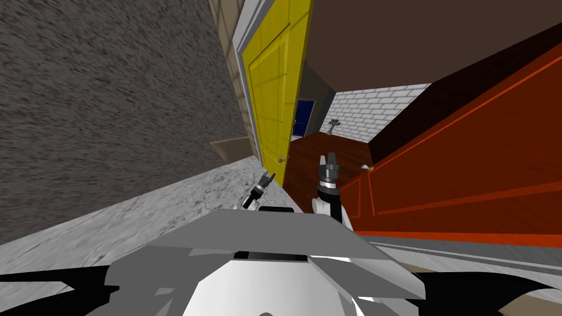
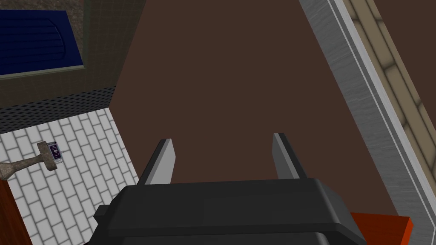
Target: Push the door open
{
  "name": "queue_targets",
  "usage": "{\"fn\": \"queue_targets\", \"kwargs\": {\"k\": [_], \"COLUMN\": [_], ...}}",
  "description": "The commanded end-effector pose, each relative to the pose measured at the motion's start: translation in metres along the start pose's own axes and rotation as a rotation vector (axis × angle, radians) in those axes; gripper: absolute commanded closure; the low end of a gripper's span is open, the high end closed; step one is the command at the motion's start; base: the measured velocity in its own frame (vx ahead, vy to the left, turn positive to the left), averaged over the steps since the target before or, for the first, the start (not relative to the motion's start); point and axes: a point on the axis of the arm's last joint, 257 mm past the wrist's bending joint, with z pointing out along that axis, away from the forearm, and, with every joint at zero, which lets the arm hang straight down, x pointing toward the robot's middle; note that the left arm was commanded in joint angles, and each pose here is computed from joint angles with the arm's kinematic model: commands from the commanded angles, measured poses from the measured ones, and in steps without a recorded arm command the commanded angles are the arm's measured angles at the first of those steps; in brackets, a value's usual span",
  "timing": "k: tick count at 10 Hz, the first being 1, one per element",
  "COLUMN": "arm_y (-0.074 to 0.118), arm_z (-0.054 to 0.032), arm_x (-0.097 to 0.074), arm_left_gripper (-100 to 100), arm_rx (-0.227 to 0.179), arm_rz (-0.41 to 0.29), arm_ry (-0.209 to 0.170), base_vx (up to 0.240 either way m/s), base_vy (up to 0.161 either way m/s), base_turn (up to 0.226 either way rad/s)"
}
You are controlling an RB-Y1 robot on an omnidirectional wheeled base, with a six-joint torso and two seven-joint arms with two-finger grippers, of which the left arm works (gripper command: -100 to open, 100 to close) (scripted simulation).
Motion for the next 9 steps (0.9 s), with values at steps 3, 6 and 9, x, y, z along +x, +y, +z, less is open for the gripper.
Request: {"fn": "queue_targets", "kwargs": {"k": [3,6,9], "arm_y": [-0.001,-0.002,-0.002], "arm_z": [-0.0027,-0.0062,-0.0107], "arm_x": [0.021,0.041,0.059], "arm_left_gripper": [-100,-100,-100], "arm_rx": [0.018,0.038,0.06], "arm_rz": [0.064,0.129,0.192], "arm_ry": [0.047,0.093,0.137], "base_vx": [0.089,0.088,0.124], "base_vy": [0.038,0.06,0.075], "base_turn": [-0.048,-0.059,-0.062]}}
